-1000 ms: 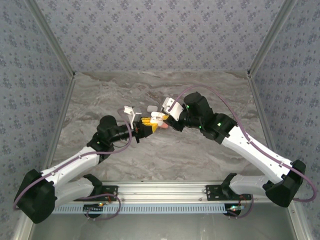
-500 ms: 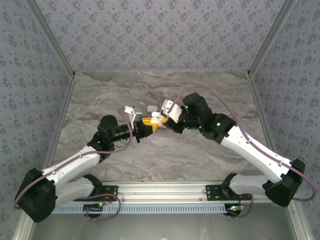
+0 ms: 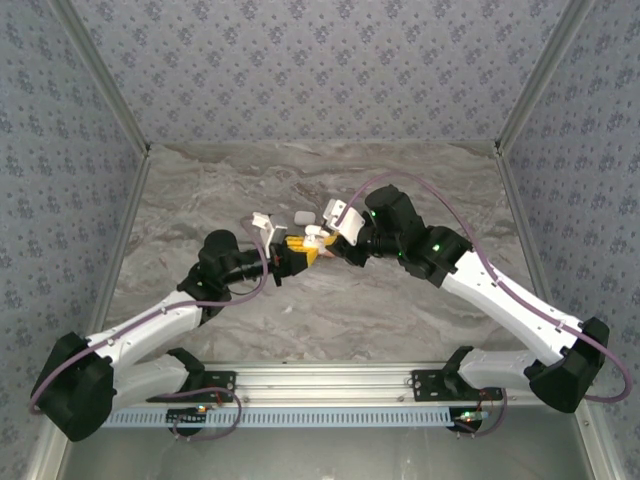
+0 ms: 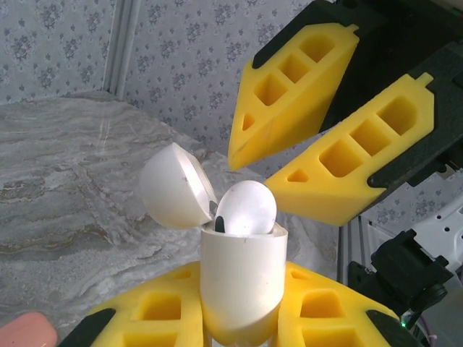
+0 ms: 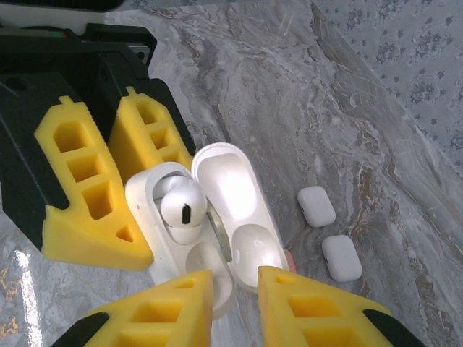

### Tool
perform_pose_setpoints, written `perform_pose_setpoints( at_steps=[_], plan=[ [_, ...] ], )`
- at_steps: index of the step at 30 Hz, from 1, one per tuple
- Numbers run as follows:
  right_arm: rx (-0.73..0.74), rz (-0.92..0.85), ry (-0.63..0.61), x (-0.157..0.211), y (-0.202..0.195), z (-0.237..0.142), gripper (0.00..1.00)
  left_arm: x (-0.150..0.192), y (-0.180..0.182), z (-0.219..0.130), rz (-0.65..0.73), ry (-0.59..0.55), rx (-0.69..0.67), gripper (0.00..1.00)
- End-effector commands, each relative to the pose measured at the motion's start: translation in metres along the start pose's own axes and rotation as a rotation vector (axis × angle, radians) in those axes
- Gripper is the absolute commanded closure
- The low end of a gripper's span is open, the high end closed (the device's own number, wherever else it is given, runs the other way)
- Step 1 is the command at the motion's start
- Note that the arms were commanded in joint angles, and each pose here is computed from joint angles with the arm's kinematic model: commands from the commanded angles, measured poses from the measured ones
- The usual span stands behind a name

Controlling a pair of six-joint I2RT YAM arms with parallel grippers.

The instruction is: Insert wireless bluetooth earbuds into charging case

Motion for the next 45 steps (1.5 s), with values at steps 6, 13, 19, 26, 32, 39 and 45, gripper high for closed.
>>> perform_pose_setpoints(
  at_steps=[6, 13, 19, 26, 32, 39, 45],
  plan=[
    [0.032, 0.074, 0.011, 0.001, -0.014, -0.005, 0.73, -0.018, -0.006, 0.002, 0.057, -0.049, -0.011, 1.0],
    [0.042, 0.092, 0.007, 0.002, -0.017, -0.007, 0.72, -0.018, -0.006, 0.001, 0.059, -0.05, -0.015, 1.0],
    [0.051, 0.097, 0.005, 0.002, -0.019, -0.008, 0.72, -0.017, -0.005, 0.001, 0.058, -0.049, -0.016, 1.0],
    [0.085, 0.173, -0.061, -0.003, -0.029, -0.025, 0.57, -0.02, 0.008, -0.001, 0.048, -0.069, -0.121, 1.0],
    [0.073, 0.21, -0.106, 0.008, -0.016, -0.033, 0.41, -0.032, 0.038, -0.017, -0.016, -0.083, -0.294, 1.0],
    [0.067, 0.218, -0.214, 0.012, 0.007, -0.034, 0.21, -0.057, 0.085, -0.063, -0.182, -0.155, -0.44, 1.0],
    [0.118, 0.215, -0.213, 0.019, 0.002, -0.039, 0.0, -0.064, 0.102, -0.092, -0.215, -0.196, -0.526, 1.0]
  ],
)
Point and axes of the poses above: each hand's point on the last joint's axis, 136 mm out from that joint toward the fingers, its own z axis out along the fingers, its own y axis along the line the jaws close on, x = y × z, the point moved 3 cm from there along -z, back along the fingers, and after that the axes turned 13 degrees about -z, right-handed, at the moved point
